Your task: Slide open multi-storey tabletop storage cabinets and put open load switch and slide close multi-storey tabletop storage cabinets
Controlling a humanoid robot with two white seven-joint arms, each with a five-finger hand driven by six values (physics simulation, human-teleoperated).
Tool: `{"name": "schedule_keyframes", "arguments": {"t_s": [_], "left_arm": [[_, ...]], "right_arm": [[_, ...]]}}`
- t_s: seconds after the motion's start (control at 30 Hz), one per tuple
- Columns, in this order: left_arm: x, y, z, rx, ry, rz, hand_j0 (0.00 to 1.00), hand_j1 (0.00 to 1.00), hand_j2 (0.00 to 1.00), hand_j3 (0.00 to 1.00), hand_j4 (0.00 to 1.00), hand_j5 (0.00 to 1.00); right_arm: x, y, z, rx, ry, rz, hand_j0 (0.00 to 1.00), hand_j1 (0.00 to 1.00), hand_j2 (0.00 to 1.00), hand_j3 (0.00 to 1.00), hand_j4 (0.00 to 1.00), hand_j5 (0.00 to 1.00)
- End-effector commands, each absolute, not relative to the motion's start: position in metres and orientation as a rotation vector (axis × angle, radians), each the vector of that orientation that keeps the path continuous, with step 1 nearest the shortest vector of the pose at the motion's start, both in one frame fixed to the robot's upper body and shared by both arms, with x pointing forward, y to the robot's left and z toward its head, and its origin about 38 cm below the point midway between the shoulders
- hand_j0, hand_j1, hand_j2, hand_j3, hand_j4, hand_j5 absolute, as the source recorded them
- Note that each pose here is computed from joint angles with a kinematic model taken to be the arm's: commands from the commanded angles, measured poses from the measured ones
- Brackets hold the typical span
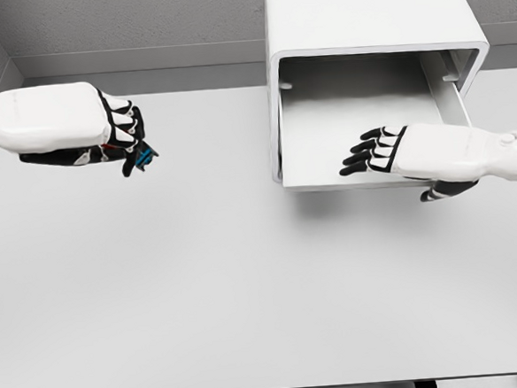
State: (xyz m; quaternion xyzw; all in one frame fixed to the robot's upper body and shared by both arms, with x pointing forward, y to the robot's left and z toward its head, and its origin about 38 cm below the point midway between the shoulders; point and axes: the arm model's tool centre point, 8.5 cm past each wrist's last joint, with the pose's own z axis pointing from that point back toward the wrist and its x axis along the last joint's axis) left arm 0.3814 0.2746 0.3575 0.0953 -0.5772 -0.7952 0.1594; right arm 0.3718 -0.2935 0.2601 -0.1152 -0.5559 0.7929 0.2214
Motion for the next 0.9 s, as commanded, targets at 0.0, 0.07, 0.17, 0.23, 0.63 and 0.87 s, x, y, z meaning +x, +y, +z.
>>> {"name": "schedule_keyframes", "arguments": {"t_s": [0.0,0.07,0.17,0.23,0.63,0.87], "left_arm": [[0.382,0.274,0.359,0.267,-1.659,-2.262,0.33,0.33,0.33,0.33,0.33,0.33],[0.382,0.274,0.361,0.272,-1.662,-2.264,0.33,0.33,0.33,0.33,0.33,0.33],[0.382,0.273,0.365,0.283,-1.673,-2.263,0.33,0.33,0.33,0.33,0.33,0.33],[0.382,0.273,0.368,0.291,-1.679,-2.265,0.33,0.33,0.33,0.33,0.33,0.33],[0.386,0.243,0.384,0.277,-1.790,-2.289,0.33,0.33,0.33,0.33,0.33,0.33],[0.386,0.189,0.407,0.217,-1.967,-2.338,0.33,0.33,0.33,0.33,0.33,0.33]], "right_arm": [[0.371,-0.294,0.260,-0.313,-1.539,2.185,1.00,1.00,1.00,1.00,1.00,1.00],[0.370,-0.299,0.261,-0.322,-1.516,2.191,1.00,1.00,1.00,1.00,1.00,1.00],[0.370,-0.300,0.261,-0.322,-1.512,2.192,1.00,1.00,1.00,1.00,1.00,1.00],[0.370,-0.303,0.262,-0.329,-1.499,2.196,1.00,1.00,1.00,1.00,1.00,1.00],[0.363,-0.334,0.289,-0.346,-1.494,2.132,1.00,1.00,1.00,1.00,1.00,1.00],[0.358,-0.352,0.305,-0.373,-1.512,2.077,1.00,1.00,1.00,1.00,1.00,1.00]]}}
